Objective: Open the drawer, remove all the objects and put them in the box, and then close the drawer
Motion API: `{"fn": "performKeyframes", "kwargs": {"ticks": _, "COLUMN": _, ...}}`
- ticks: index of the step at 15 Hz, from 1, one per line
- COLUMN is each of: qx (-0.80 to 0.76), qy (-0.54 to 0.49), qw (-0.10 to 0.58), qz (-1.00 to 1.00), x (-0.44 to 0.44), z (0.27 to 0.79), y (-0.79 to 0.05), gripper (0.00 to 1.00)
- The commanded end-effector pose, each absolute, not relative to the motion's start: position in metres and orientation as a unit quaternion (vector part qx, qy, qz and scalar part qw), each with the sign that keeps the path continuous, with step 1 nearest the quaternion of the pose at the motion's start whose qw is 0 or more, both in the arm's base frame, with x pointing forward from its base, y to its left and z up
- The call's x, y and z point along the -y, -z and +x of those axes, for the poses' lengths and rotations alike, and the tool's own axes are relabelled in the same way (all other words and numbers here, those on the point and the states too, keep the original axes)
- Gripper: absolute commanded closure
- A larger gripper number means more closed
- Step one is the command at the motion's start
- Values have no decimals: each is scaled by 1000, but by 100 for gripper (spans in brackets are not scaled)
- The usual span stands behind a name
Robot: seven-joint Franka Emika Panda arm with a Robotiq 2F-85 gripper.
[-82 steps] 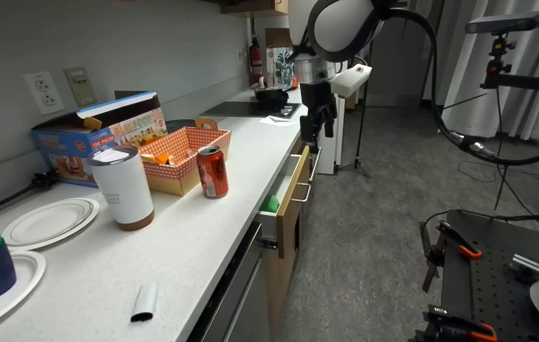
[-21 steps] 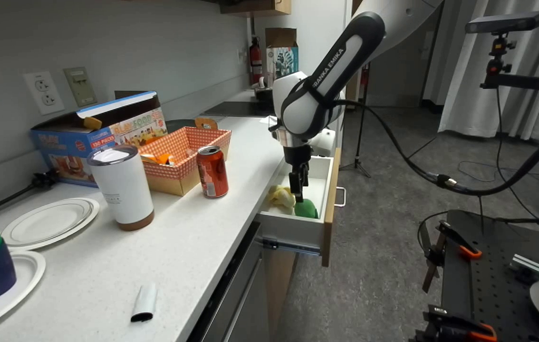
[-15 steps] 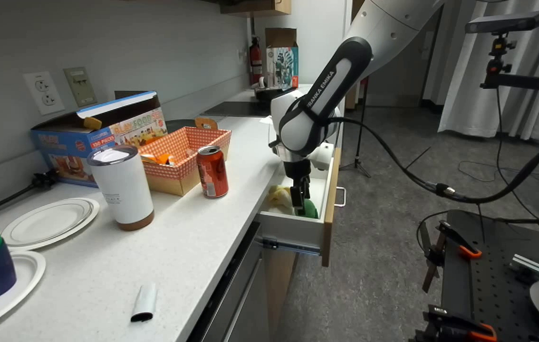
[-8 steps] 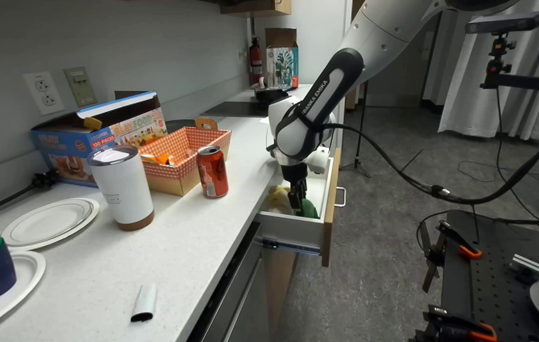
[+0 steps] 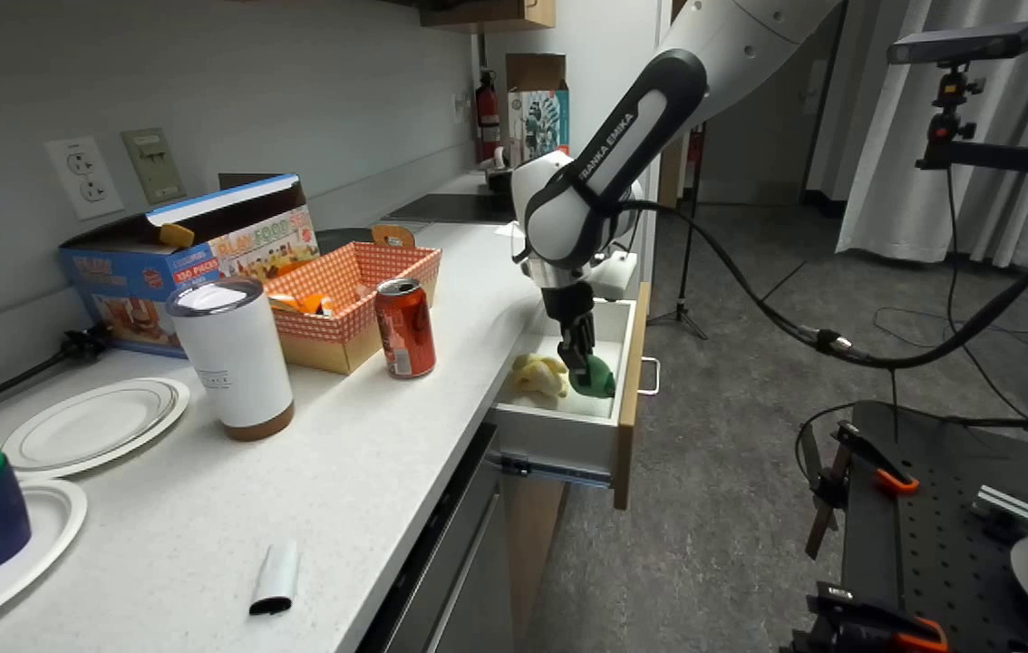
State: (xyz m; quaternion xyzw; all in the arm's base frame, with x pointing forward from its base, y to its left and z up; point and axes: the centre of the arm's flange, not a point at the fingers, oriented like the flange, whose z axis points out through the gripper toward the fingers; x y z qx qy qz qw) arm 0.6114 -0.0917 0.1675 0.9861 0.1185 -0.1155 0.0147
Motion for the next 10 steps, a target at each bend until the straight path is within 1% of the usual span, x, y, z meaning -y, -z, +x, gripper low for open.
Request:
{"fn": "performKeyframes", "kwargs": {"ticks": 1, "qx": -102, "qy": 107, "qw": 41, "qz": 988, "x": 91, "z": 597, "y": -242, "gripper": 95}}
{"fn": "performKeyframes", "kwargs": {"ticks": 5, "qx": -93, "qy": 52, "qw": 88, "qz": 990, "x": 91, "z": 605, "y": -322, "gripper": 95}}
{"fn": "performKeyframes", "kwargs": {"ticks": 7, "qx": -95, "qy": 11, "qw": 116, "qz": 989, "x": 84, "z": 613, "y": -365, "gripper": 95}}
{"fn": "performKeyframes", "kwargs": {"ticks": 10, "qx": -100, "qy": -74, "qw": 154, "qz": 980, "x": 72, "z": 640, "y": -423, "gripper": 95}}
